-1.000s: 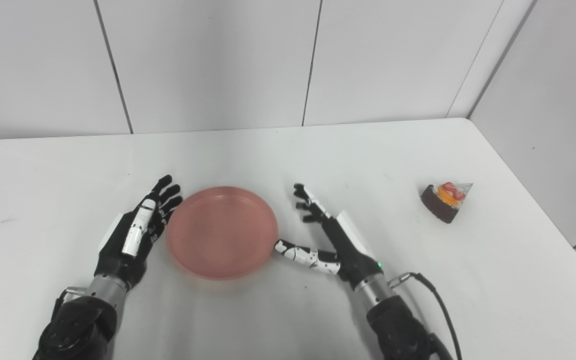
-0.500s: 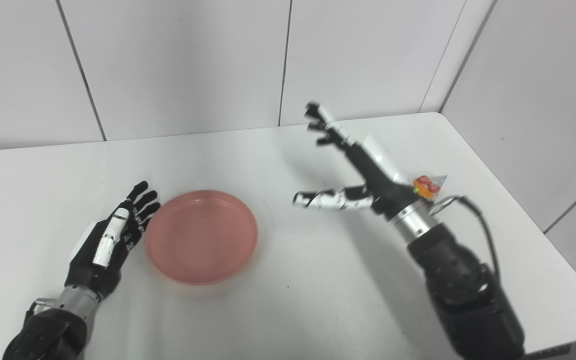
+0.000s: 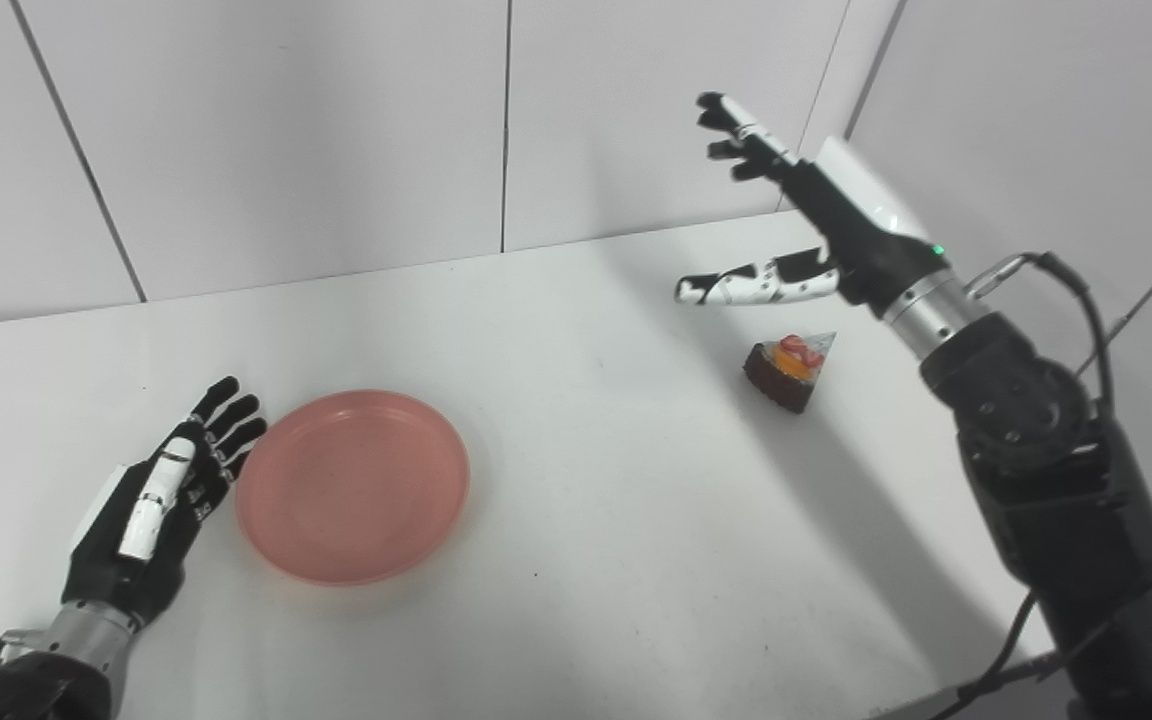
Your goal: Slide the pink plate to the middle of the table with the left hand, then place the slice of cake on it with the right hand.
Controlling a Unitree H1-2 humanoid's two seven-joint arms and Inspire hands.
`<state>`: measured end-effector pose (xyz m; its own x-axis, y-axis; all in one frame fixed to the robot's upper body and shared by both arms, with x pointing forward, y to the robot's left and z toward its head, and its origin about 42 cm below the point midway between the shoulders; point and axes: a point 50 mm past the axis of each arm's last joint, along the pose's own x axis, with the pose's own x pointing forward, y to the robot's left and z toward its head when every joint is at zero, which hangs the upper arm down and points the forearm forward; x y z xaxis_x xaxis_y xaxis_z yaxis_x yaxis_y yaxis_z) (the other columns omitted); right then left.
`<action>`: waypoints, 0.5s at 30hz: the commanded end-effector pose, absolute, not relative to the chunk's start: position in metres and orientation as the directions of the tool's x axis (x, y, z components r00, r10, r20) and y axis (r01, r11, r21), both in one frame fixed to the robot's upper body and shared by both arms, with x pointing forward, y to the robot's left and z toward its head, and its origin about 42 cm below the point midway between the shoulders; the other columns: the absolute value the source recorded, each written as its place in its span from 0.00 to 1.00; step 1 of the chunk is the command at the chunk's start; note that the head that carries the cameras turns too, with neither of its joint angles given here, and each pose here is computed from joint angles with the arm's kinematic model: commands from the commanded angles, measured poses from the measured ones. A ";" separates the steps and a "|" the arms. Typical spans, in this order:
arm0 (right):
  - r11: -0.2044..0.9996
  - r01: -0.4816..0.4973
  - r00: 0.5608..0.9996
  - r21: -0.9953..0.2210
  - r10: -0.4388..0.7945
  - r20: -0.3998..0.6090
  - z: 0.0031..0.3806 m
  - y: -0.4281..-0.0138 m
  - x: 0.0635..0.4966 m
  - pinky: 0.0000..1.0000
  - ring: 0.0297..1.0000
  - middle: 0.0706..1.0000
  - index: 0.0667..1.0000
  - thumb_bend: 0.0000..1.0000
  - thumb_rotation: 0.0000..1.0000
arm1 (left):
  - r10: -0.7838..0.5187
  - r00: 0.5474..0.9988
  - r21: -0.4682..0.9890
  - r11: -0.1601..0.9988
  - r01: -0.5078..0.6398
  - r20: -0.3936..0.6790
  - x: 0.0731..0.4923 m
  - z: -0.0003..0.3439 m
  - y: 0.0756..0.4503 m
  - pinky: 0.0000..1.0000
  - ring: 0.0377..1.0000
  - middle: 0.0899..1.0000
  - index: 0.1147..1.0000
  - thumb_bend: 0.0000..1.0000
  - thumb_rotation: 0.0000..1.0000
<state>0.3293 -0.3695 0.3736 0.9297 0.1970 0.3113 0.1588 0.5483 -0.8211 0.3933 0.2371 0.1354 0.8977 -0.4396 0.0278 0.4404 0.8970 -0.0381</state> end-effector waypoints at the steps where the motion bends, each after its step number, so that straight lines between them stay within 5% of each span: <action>1: 0.524 0.205 0.926 -0.827 0.170 0.337 0.391 -0.385 0.325 0.79 0.88 0.95 0.97 1.00 0.42 | -0.408 0.897 -0.089 0.913 0.398 -0.168 0.372 0.087 0.253 0.87 0.91 0.92 0.90 0.43 0.91; 11: 0.427 0.216 0.966 -0.878 0.040 0.257 0.403 -0.427 0.328 0.90 0.93 0.93 0.93 1.00 0.41 | -0.403 0.899 -0.096 0.915 0.392 -0.171 0.372 0.087 0.257 0.86 0.90 0.91 0.90 0.44 0.90; 15: 0.435 0.114 0.990 -0.893 0.020 0.137 0.399 -0.432 0.340 0.90 0.94 0.93 0.93 1.00 0.37 | -0.401 0.900 -0.097 0.916 0.390 -0.173 0.371 0.087 0.258 0.86 0.90 0.91 0.90 0.44 0.89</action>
<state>0.3369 -0.4266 0.3767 0.9929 0.0332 0.1144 0.0865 0.4588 -0.8843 0.3942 0.2425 0.1352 0.8994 -0.4360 0.0322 0.4371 0.8980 -0.0508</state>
